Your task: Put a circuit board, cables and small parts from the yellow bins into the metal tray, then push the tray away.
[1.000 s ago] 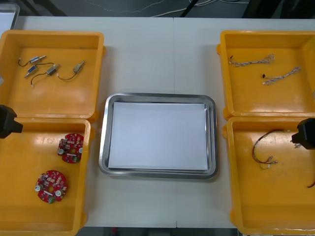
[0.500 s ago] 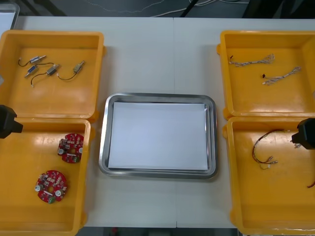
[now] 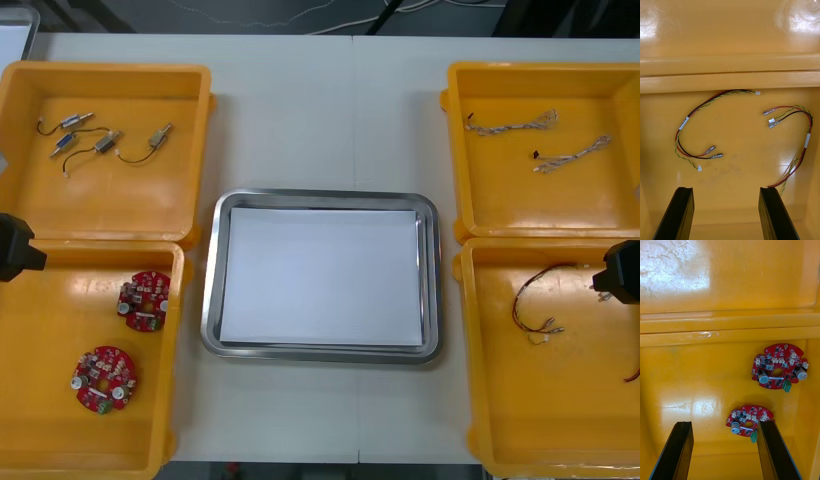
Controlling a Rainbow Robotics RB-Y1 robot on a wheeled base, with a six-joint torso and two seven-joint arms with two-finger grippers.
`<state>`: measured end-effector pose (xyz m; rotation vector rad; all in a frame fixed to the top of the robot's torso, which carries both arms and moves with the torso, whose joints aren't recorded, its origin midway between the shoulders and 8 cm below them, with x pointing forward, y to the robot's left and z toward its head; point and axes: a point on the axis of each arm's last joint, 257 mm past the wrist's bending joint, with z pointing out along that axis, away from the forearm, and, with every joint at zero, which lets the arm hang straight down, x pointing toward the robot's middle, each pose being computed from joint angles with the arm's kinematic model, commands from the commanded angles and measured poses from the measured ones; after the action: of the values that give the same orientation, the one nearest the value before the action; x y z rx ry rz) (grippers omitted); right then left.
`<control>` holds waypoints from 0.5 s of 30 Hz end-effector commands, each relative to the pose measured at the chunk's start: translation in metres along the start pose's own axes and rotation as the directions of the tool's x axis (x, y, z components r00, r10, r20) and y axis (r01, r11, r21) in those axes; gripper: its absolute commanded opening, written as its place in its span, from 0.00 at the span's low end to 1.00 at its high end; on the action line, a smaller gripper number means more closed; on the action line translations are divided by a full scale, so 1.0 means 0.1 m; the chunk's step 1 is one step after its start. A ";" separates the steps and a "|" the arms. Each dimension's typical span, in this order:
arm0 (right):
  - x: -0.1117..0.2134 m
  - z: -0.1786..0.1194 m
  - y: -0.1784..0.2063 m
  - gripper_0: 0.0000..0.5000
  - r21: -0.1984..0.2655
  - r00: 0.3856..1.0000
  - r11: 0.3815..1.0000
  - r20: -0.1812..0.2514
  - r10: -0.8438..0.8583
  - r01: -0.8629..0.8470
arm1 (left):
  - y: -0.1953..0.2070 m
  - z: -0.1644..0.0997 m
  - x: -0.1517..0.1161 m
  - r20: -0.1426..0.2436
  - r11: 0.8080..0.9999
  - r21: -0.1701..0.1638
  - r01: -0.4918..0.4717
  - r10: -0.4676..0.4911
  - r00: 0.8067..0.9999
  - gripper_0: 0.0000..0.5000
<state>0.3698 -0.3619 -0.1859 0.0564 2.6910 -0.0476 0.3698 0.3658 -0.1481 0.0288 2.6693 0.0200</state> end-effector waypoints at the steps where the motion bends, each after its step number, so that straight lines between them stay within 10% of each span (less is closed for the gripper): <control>1: -0.02 -0.07 -0.03 1.00 0.008 0.999 0.999 0.030 -0.032 0.031 | 0.09 -0.11 -0.04 0.026 0.999 -0.034 -0.039 0.040 0.999 1.00; 15: -0.02 -0.07 -0.03 1.00 0.008 0.999 0.999 0.030 -0.032 0.031 | 0.09 -0.11 -0.04 0.026 0.999 -0.034 -0.039 0.040 0.999 1.00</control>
<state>0.3698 -0.3619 -0.1859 0.0564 2.6910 -0.0476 0.3698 0.3658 -0.1481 0.0288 2.6693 0.0200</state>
